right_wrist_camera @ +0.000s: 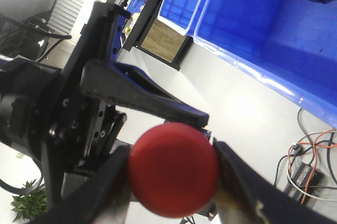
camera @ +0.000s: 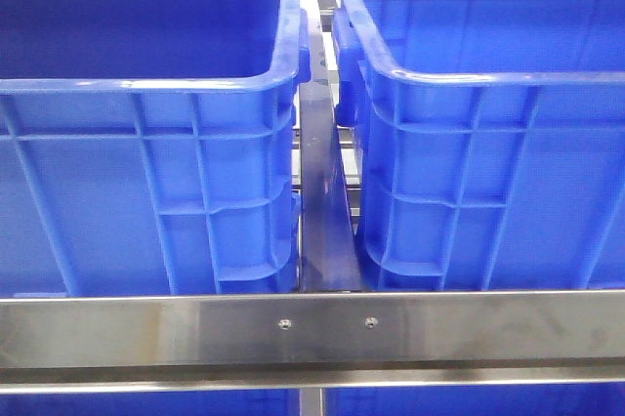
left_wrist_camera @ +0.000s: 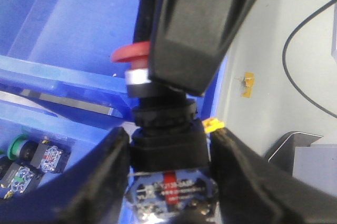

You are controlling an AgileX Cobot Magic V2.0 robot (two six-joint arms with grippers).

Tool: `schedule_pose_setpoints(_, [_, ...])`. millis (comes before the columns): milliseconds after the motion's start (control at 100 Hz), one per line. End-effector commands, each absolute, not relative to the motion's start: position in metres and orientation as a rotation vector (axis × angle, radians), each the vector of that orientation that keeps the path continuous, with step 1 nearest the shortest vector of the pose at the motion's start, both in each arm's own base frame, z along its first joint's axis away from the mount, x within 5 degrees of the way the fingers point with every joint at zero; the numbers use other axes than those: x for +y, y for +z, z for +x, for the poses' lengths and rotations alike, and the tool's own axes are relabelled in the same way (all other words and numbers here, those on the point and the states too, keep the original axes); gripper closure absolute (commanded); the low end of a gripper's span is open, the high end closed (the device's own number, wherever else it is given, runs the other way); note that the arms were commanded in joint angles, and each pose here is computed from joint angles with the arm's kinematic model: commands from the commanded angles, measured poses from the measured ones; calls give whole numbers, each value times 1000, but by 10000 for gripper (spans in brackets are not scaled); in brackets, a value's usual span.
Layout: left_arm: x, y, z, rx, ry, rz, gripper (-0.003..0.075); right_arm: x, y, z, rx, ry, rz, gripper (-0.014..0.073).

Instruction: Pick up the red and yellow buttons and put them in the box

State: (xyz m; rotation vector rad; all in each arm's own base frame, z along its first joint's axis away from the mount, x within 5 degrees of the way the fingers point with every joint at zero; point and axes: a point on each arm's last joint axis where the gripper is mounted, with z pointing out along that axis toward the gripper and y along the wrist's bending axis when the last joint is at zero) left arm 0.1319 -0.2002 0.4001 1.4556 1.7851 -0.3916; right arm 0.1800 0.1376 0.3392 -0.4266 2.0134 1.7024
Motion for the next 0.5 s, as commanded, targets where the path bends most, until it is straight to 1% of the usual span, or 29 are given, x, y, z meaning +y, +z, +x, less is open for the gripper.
schedule_pose_setpoints(0, [-199,417,129,1704,-418,1400,223,138,361,175,1887,1787,-448,581])
schedule_pose_setpoints(40, [-199,417,130,1703,-411,1401,181,138,361,175,1887,1787,-448,581])
schedule_pose_setpoints(80, [-199,417,129,1702,-410,1399,164,138,361,175,1887,1787,-448,581])
schedule_pose_setpoints(290, [-190,425,124,1685,-422,1366,164,137,360,180,1890,1741,-406,581])
schedule_pose_setpoints(490, [-167,438,117,1702,-396,1230,164,135,359,186,1894,1675,-340,581])
